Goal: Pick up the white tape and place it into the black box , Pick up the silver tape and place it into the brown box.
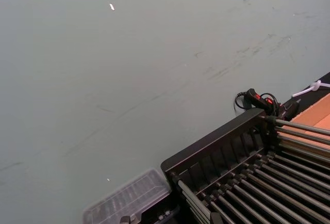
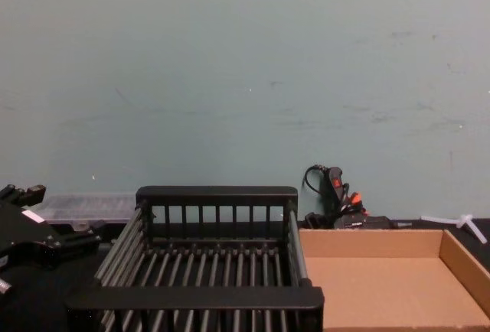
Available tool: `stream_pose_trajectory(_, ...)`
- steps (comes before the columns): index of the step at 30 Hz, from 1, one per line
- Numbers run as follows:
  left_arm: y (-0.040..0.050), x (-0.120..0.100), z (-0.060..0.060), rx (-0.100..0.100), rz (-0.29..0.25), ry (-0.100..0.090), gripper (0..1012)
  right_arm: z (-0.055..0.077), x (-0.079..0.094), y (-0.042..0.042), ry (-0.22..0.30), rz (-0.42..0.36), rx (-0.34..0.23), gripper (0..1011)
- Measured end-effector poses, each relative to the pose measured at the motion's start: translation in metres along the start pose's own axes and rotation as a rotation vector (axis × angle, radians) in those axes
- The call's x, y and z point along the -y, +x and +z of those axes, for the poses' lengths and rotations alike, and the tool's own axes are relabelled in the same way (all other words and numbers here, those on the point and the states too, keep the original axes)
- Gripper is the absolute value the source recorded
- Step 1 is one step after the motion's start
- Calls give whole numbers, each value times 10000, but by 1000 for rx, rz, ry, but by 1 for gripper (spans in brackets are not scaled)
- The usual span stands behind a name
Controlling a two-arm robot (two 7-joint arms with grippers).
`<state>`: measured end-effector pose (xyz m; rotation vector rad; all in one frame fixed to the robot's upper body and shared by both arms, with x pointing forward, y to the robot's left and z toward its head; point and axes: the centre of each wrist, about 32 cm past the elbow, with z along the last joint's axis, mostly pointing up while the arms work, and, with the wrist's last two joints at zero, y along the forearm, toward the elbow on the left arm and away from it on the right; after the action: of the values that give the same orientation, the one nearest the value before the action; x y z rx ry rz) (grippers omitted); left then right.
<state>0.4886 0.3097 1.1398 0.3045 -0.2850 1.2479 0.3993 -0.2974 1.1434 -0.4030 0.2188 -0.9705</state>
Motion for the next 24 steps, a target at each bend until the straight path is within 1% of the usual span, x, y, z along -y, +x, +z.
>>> stream_pose_trajectory(7,0,0,0,0,0,0,1001,11,-18,17,-15,-5,0,1002)
stream_pose_trajectory(24,0,0,0,0,0,0,1001,13,-49,28,-26,-12,4,1000)
